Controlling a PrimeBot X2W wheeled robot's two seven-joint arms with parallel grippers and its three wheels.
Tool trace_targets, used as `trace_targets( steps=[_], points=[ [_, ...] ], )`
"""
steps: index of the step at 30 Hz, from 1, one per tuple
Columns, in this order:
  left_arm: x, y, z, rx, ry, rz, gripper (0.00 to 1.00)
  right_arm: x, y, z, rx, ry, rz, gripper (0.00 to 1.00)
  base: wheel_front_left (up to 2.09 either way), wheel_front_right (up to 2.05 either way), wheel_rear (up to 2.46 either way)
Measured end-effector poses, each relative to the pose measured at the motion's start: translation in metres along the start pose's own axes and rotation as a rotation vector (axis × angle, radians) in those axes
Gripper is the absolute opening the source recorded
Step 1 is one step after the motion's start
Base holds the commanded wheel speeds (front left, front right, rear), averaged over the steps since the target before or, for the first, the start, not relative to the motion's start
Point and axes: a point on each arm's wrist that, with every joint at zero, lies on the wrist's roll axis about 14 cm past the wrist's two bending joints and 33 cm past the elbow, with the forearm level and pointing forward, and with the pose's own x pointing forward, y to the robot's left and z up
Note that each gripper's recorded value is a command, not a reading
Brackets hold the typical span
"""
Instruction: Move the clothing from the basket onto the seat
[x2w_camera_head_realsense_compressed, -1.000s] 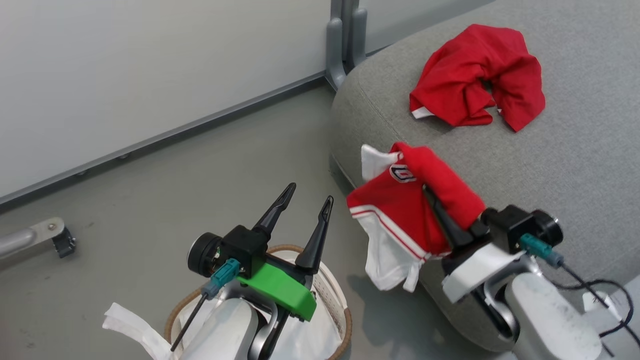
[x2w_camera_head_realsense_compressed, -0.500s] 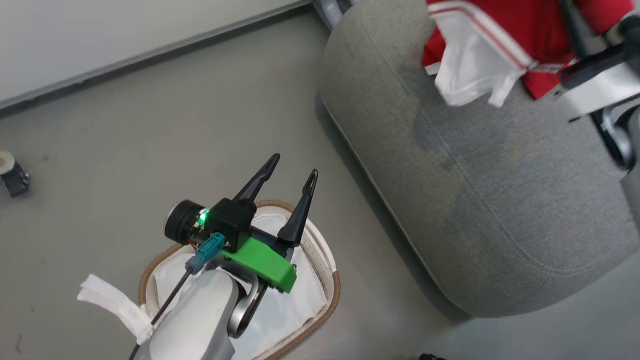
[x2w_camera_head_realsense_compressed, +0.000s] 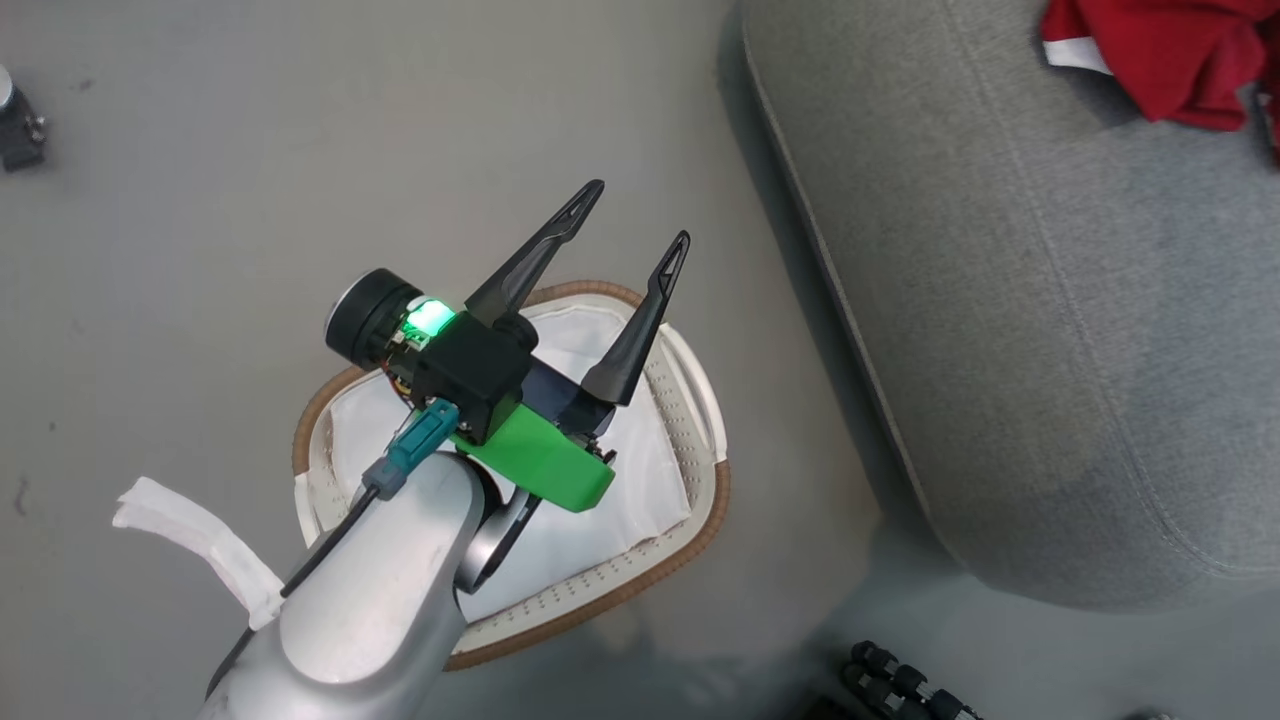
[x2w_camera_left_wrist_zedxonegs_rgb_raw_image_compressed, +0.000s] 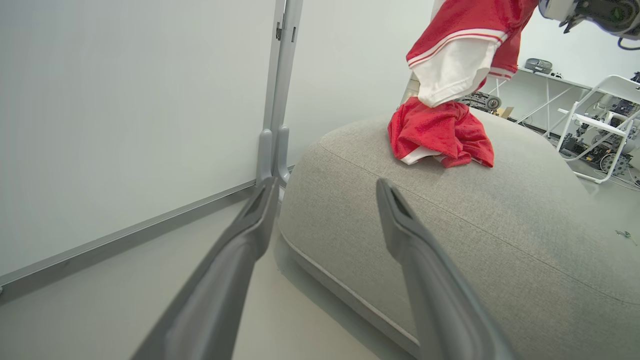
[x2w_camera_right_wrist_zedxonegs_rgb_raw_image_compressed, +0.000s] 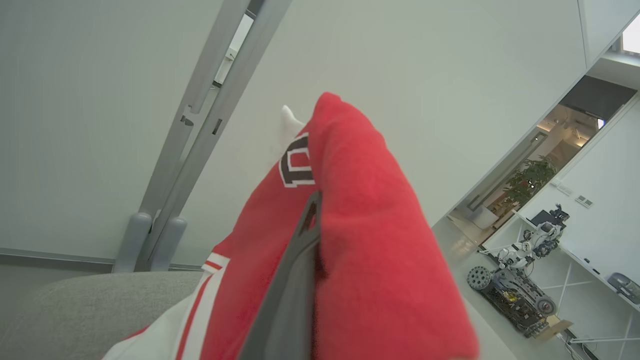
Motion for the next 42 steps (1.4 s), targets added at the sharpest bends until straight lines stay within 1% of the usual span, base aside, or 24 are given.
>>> trace_targets(
  steps=[5, 9, 11, 12, 13, 14, 18, 24, 28, 31, 34, 37, 39, 42],
  points=[
    [-0.009, 0.018, -0.011, -0.008, 0.014, 0.030, 1.00, 0.001, 0.046, -0.064, 0.070, 0.153, 0.017, 0.00, 0.00, 0.00, 0.00],
    [-0.019, 0.028, -0.015, -0.010, 0.027, 0.060, 1.00, -0.022, 0.084, -0.116, 0.134, 0.287, 0.034, 0.00, 0.00, 0.00, 0.00],
    [-0.022, 0.031, -0.015, -0.008, 0.032, 0.070, 1.00, -0.033, 0.097, -0.129, 0.167, 0.323, 0.037, 0.00, 0.00, 0.00, 0.00],
    [-0.024, 0.031, -0.014, -0.006, 0.032, 0.073, 1.00, -0.038, 0.102, -0.131, 0.177, 0.331, 0.040, 0.07, 0.00, 0.00, 0.00],
    [-0.024, 0.030, -0.012, -0.006, 0.029, 0.076, 1.00, -0.043, 0.106, -0.133, 0.184, 0.338, 0.043, 0.43, 0.00, 0.00, 0.00],
    [-0.024, 0.029, -0.010, -0.007, 0.027, 0.078, 1.00, -0.049, 0.106, -0.136, 0.184, 0.348, 0.045, 1.00, 0.00, 0.00, 0.00],
    [-0.029, 0.020, -0.004, -0.010, 0.033, 0.085, 1.00, -0.080, 0.102, -0.147, 0.200, 0.400, 0.034, 1.00, 0.00, 0.00, 0.00],
    [-0.038, 0.009, 0.008, 0.017, 0.045, 0.108, 1.00, -0.115, 0.102, -0.138, 0.218, 0.411, 0.061, 1.00, 0.00, 0.00, 0.00],
    [-0.038, -0.009, 0.024, 0.038, 0.022, 0.092, 1.00, -0.141, 0.094, -0.133, 0.246, 0.422, 0.059, 1.00, 0.00, 0.00, 0.00],
    [-0.040, -0.024, 0.034, 0.053, 0.010, 0.078, 1.00, -0.158, 0.092, -0.126, 0.290, 0.415, 0.050, 1.00, 0.00, 0.00, 0.00],
    [-0.041, -0.037, 0.044, 0.075, -0.002, 0.063, 1.00, -0.166, 0.097, -0.110, 0.331, 0.376, 0.061, 1.00, 0.00, 0.00, 0.00],
    [-0.044, -0.045, 0.053, 0.091, -0.015, 0.066, 1.00, -0.169, 0.112, -0.082, 0.380, 0.304, 0.107, 1.00, 0.00, 0.00, 0.00],
    [-0.048, -0.044, 0.059, 0.108, -0.022, 0.085, 1.00, -0.171, 0.123, -0.065, 0.416, 0.263, 0.139, 1.00, 0.00, 0.00, 0.00],
    [-0.059, -0.033, 0.062, 0.132, -0.016, 0.140, 1.00, -0.175, 0.144, -0.040, 0.478, 0.209, 0.193, 1.00, 0.00, 0.00, 0.00]
  ],
)
